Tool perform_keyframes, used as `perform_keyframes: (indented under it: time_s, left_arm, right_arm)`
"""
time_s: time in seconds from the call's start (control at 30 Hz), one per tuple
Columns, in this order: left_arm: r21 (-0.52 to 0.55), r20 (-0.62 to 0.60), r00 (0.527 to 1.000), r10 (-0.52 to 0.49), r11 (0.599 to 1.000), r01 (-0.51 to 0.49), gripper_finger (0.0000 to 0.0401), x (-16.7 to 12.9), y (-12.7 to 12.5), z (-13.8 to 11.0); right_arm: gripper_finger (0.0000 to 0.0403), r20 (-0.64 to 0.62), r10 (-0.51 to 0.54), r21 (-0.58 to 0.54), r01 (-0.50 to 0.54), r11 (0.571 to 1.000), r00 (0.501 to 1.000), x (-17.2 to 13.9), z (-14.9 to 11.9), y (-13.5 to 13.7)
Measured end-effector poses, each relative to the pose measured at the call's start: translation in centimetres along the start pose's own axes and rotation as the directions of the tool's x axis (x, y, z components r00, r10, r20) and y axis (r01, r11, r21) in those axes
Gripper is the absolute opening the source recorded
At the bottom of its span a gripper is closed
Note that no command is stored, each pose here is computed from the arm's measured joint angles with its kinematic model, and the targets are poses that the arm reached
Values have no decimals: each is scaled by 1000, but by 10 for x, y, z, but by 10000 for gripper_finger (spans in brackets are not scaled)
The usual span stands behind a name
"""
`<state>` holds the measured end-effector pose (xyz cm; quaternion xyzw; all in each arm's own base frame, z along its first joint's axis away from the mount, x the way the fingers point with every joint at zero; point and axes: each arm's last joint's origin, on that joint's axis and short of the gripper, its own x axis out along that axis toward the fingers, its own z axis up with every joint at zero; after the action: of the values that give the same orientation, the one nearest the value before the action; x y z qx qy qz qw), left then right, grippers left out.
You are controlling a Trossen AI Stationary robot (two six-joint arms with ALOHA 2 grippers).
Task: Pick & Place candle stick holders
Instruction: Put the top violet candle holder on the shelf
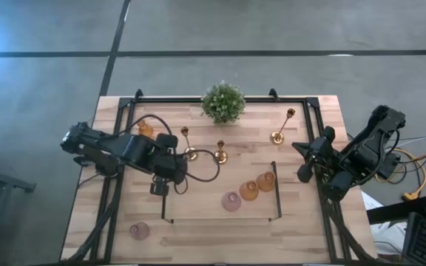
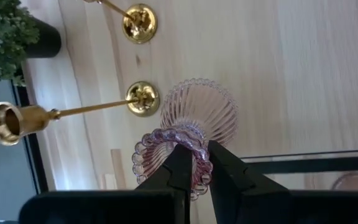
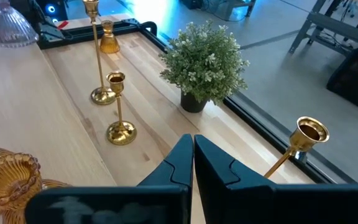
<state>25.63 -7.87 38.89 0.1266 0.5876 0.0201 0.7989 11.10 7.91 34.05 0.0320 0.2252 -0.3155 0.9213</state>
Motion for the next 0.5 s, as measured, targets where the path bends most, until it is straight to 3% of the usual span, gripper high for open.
perform_keyframes:
  time_s: [0.5]
  left_arm:
    - [-9,-18,999,-45,999,45,33,23,-18,0]
  right_arm:
    - [8,0,1,-1,-1,1000,1000,0,0,0]
